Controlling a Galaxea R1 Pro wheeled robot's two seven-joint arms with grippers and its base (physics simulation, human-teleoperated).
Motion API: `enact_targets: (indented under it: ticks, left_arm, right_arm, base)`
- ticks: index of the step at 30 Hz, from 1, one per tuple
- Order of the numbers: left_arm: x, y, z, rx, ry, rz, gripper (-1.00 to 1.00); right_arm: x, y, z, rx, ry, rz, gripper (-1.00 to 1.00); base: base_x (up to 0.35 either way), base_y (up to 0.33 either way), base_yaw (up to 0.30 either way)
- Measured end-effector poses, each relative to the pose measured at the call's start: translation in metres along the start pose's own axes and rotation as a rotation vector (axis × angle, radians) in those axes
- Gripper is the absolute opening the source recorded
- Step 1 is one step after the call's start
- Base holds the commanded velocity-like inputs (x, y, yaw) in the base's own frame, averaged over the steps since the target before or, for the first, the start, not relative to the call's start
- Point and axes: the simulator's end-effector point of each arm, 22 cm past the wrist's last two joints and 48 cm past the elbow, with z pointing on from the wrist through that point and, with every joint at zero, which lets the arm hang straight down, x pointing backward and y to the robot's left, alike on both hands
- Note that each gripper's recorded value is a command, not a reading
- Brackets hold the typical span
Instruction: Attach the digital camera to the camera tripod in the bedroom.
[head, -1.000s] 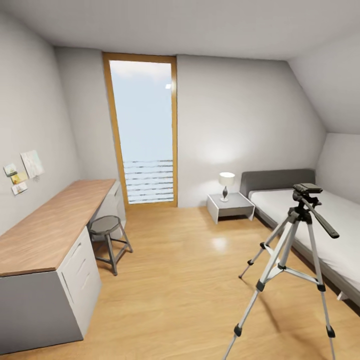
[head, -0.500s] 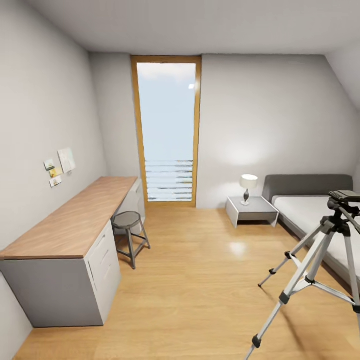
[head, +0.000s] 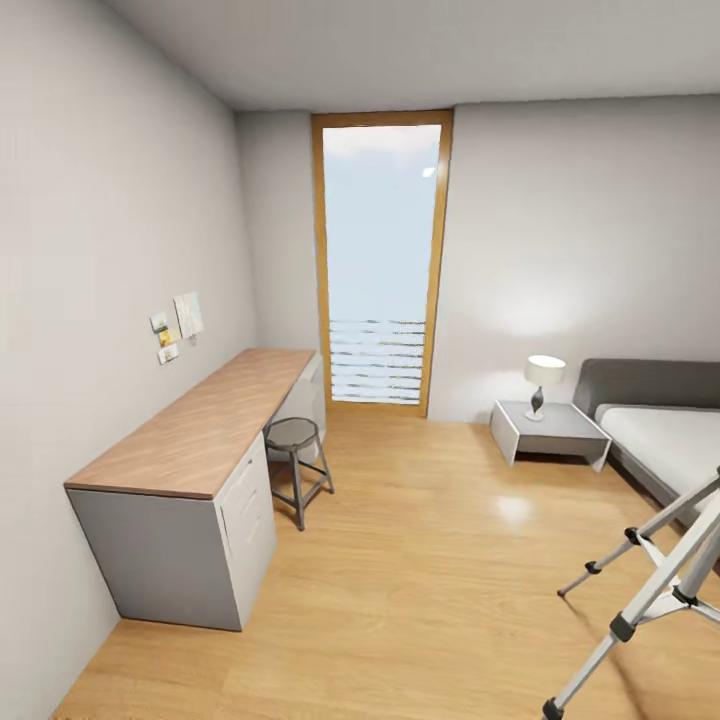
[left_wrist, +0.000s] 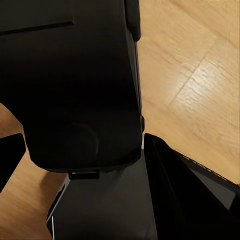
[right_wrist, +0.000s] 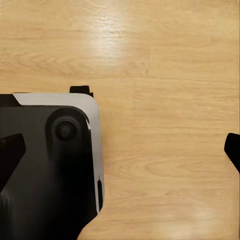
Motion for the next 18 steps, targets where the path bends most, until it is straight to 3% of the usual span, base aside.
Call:
enact_targets:
  ticks: [4, 18]
  left_arm:
    - [0.0016, -0.0009, -0.0002, 0.004, 0.007, 0.002, -1.00]
    - [0.0090, -0.0013, -0.0004, 0.007, 0.040, 0.015, -1.00]
  right_arm:
    - [-0.0001, -0.0005, -0.0001, 0.000, -0.001, 0.000, 1.00]
    - [0.0000, 0.0011, -0.0002, -0.002, 0.000, -0.006, 1.00]
  base:
    - [0.182, 0.000, 0.075]
    - [0.313, 0.000, 0.006]
